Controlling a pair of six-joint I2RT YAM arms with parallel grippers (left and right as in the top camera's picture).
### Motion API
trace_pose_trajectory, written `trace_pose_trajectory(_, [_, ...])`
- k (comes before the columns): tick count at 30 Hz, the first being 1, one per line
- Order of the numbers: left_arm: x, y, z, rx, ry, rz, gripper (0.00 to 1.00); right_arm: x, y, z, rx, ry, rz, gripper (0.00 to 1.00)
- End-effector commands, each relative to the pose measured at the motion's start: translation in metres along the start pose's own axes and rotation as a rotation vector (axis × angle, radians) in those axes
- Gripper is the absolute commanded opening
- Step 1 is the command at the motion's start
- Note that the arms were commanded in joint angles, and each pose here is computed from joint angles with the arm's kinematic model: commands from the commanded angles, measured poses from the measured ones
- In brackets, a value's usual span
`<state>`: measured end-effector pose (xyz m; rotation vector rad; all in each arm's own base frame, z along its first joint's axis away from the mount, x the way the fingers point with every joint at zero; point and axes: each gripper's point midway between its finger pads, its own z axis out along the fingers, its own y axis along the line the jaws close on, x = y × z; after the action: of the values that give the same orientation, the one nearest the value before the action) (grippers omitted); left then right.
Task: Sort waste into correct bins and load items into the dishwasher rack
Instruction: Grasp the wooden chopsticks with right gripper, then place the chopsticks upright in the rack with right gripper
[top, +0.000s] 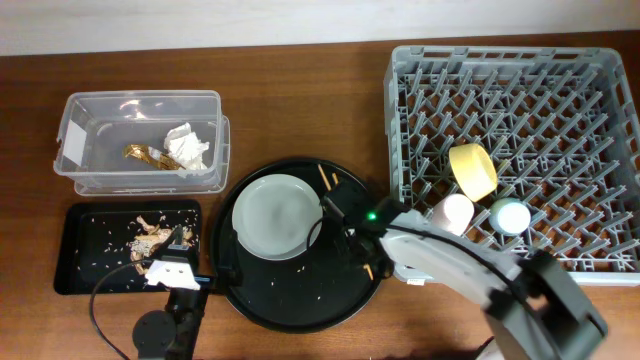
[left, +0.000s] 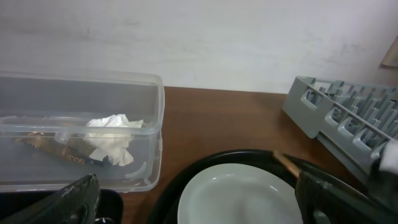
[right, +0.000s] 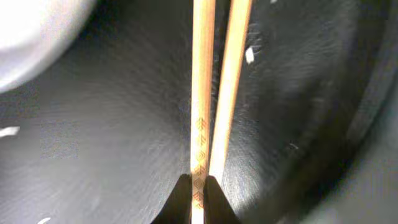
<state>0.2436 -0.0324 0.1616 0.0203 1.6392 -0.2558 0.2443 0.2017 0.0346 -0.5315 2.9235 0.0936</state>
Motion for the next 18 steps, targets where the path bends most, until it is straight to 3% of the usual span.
trace_pose_trajectory(1, [0.001, 0.000, 0.000, 0.006, 0.000, 0.016, 0.99, -0.043, -0.012, -0.074, 0.047, -0.249, 0.091, 0.04])
trace_pose_trajectory(6, [0.001, 0.000, 0.000, 0.006, 0.000, 0.016, 0.99, -0.056, -0.070, -0.127, 0.200, -0.433, 0.265, 0.04])
trace_pose_trajectory(10, [0.001, 0.000, 0.000, 0.006, 0.000, 0.016, 1.00, -0.060, -0.140, -0.120, 0.280, -0.410, 0.459, 0.04])
trace_pose_trajectory(14, [0.001, 0.000, 0.000, 0.006, 0.000, 0.015, 0.99, -0.071, -0.138, -0.078, 0.083, -0.300, 0.389, 0.04])
trace_pose_trajectory(18, [0.001, 0.000, 0.000, 0.006, 0.000, 0.016, 0.99, -0.066, -0.130, -0.051, 0.096, -0.213, 0.323, 0.09])
